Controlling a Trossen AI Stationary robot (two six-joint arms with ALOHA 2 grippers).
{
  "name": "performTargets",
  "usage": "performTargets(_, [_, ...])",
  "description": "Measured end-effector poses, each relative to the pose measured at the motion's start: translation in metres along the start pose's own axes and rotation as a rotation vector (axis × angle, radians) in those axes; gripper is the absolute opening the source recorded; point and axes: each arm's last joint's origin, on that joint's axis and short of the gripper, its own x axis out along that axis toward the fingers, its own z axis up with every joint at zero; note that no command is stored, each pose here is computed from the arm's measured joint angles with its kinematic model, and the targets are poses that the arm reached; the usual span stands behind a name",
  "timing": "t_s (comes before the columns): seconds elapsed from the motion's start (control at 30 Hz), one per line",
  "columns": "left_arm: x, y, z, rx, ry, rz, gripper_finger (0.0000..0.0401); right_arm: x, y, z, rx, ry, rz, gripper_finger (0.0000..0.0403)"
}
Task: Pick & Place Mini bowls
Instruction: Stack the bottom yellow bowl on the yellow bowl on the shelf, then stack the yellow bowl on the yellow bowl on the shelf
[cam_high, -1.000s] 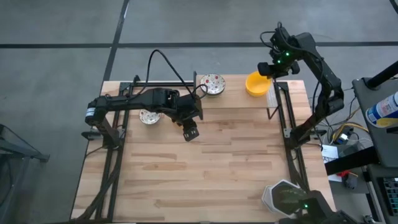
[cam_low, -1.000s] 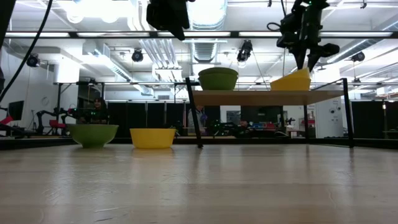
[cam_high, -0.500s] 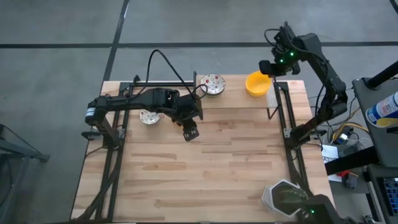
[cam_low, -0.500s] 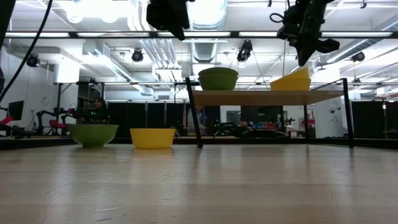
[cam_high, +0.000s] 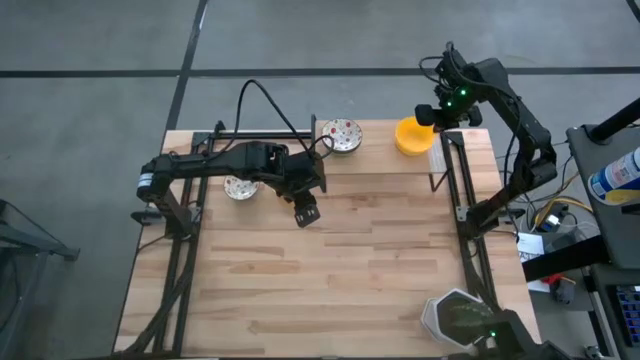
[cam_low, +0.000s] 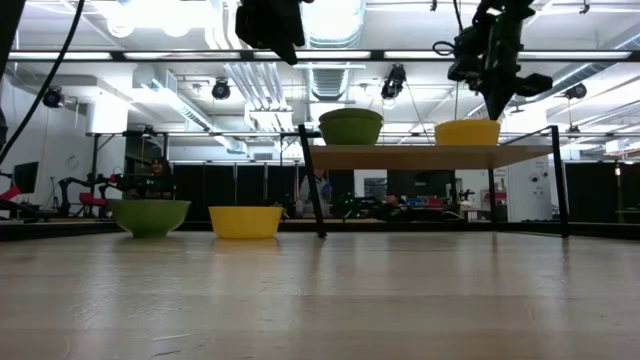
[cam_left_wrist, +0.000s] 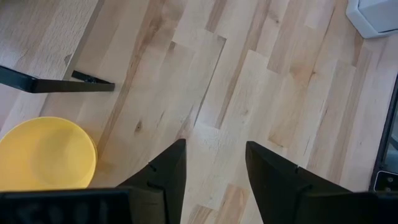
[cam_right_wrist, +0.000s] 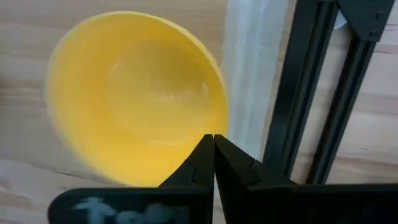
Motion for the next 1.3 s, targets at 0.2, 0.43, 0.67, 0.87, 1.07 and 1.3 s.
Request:
performTargets(0.2, [0.0,0.0,0.0,0.001,0.0,0.0,0.0156,0.0,0.0,0.001,-0.007,-0.029,0.013,0.0008])
performTargets(0.43, [0.0,0.001,-0.002,0.008,0.016,0.006,0.0156,-0.02,0.004,-0.01,-0.061,-0.088,0.053,0.0008])
performTargets(0.67, [0.01,0.005,-0.006,0.011,0.051,0.04,0.0156,-0.042,0.007,-0.032,-0.12,-0.16,0.101,0.0008])
performTargets(0.87, [0.033,0.02,-0.018,0.033,0.13,0.127,0.0156,-0.058,0.009,-0.053,-0.162,-0.206,0.161,0.0008])
performTargets(1.07, [0.056,0.046,-0.031,0.032,0.216,0.219,0.0156,-0.076,0.008,-0.073,-0.188,-0.237,0.33,0.0008])
performTargets(1.3, [0.083,0.071,-0.047,0.013,0.277,0.249,0.0156,-0.1,0.011,-0.094,-0.289,-0.336,0.571,0.0008])
